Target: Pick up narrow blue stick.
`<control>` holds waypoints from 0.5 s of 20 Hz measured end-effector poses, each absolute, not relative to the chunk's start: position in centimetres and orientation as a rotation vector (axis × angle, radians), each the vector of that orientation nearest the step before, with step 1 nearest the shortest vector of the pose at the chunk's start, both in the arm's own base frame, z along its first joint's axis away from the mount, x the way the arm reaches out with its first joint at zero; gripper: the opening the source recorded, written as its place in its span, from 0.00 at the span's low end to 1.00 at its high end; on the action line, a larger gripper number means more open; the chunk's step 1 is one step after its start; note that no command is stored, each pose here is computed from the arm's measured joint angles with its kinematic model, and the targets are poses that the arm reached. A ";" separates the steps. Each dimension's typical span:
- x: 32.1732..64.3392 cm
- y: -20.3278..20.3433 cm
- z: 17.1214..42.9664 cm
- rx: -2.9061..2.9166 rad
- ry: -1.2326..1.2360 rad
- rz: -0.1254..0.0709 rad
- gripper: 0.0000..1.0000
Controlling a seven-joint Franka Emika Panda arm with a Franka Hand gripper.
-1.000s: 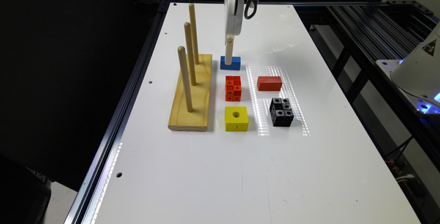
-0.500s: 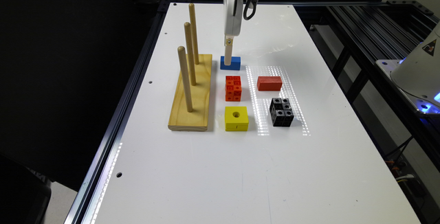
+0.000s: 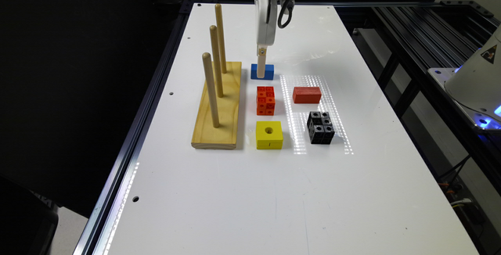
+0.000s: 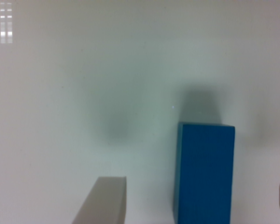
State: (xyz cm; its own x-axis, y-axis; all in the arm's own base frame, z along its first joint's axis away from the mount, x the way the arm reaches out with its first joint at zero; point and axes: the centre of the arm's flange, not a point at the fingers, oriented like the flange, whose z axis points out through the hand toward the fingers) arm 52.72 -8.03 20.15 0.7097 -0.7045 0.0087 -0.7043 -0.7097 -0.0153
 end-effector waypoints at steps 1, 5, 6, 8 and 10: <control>52.7 -8.0 20.1 -2.895 1.193 -0.021 1.00; 52.7 -8.0 20.0 -2.895 1.193 -0.019 1.00; 52.7 -8.0 20.0 -2.895 1.193 -0.018 1.00; 52.6 -8.0 19.6 -2.896 1.193 -0.010 1.00; 52.6 -8.0 18.7 -2.896 1.193 -0.010 1.00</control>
State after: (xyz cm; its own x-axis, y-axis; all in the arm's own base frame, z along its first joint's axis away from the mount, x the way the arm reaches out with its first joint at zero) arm 52.57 -7.98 18.72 0.7098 -0.7044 0.0021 -0.7043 -0.7098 -0.0115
